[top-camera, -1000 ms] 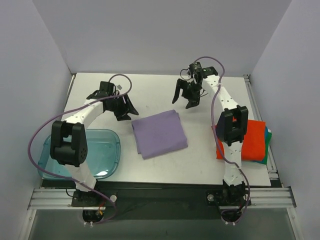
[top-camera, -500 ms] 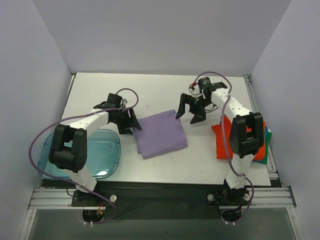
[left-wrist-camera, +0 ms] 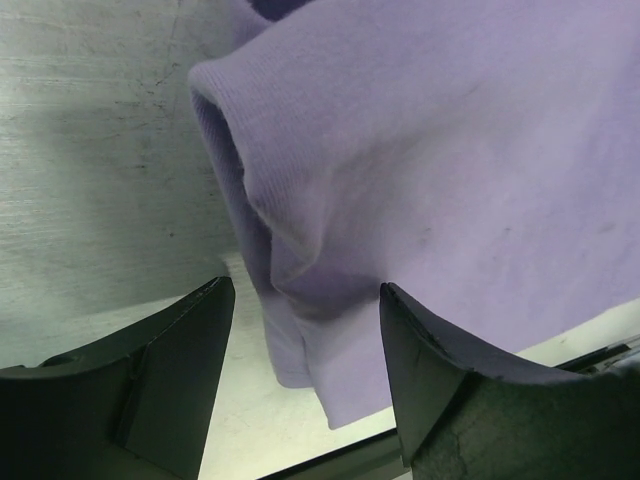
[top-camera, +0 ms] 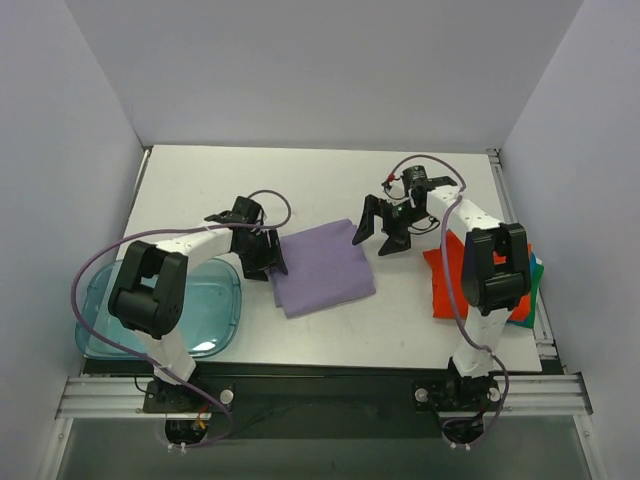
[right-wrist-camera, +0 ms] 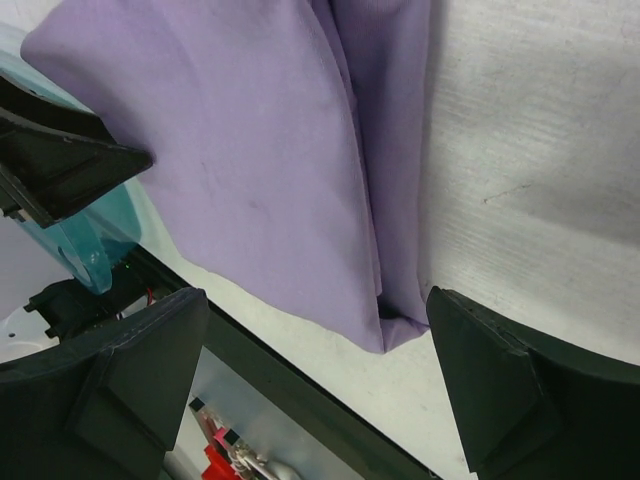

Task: Fold and stack the t-shirts
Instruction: Put the neatly folded tshirt into the corner of the board with the right arm

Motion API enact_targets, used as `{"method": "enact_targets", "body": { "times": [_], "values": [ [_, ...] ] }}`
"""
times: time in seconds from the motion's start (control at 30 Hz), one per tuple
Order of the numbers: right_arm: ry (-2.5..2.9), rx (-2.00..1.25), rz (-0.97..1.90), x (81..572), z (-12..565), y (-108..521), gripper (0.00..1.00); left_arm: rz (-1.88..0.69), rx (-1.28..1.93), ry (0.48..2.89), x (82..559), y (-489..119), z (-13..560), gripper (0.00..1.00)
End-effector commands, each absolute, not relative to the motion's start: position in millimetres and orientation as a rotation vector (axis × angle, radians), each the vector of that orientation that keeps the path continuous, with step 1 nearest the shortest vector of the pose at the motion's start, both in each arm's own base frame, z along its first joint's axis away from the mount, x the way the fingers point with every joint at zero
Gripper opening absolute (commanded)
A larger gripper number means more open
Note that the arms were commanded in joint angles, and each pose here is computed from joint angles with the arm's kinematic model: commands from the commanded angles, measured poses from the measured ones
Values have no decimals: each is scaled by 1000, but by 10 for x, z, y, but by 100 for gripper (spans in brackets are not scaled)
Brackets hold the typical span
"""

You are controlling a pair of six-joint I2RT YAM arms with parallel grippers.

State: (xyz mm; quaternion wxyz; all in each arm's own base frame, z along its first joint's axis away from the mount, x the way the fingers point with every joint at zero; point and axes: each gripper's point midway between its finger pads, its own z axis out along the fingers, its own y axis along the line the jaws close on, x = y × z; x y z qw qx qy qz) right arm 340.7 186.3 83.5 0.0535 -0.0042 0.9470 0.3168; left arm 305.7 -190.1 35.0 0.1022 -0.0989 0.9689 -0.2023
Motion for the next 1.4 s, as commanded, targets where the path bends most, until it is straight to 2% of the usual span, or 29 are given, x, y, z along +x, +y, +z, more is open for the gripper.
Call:
{"method": "enact_targets", "body": {
  "times": [0.0, 0.1, 0.27, 0.5, 0.53, 0.7, 1.0, 1.23, 1.33, 1.37],
  "values": [
    [2892, -33, 1025, 3378, 754, 1875, 97, -533, -261, 2869, 3088, -1880, 316, 70],
    [2906, -23, 1023, 3383, 688, 1862, 96, -532, -260, 2875, 3071, -1881, 267, 68],
    [2920, 1, 1015, 3408, 581, 1827, 96, -595, -256, 2867, 3067, -1967, 247, 56],
    [2950, 18, 1091, 3396, 311, 1880, 95, -675, -248, 2893, 2989, -2052, 116, 34],
    [2947, 17, 1114, 3392, 304, 1899, 95, -698, -244, 2896, 2974, -2075, 106, 28],
    [2952, -8, 1163, 3325, 217, 1987, 95, -730, -238, 2902, 2944, -2105, 41, 14],
    [3019, -78, 1154, 3113, -1, 2207, 94, -757, -229, 2910, 2929, -2127, -12, 14],
    [3031, -121, 1158, 3065, -44, 2405, 87, -778, -212, 2906, 2941, -2158, -16, 14],
    [3036, -133, 1163, 3048, -38, 2484, 79, -782, -209, 2906, 2943, -2163, -27, 14],
    [3037, -135, 1164, 3046, -32, 2509, 72, -781, -210, 2908, 2944, -2164, -29, 14]
  ]
}}
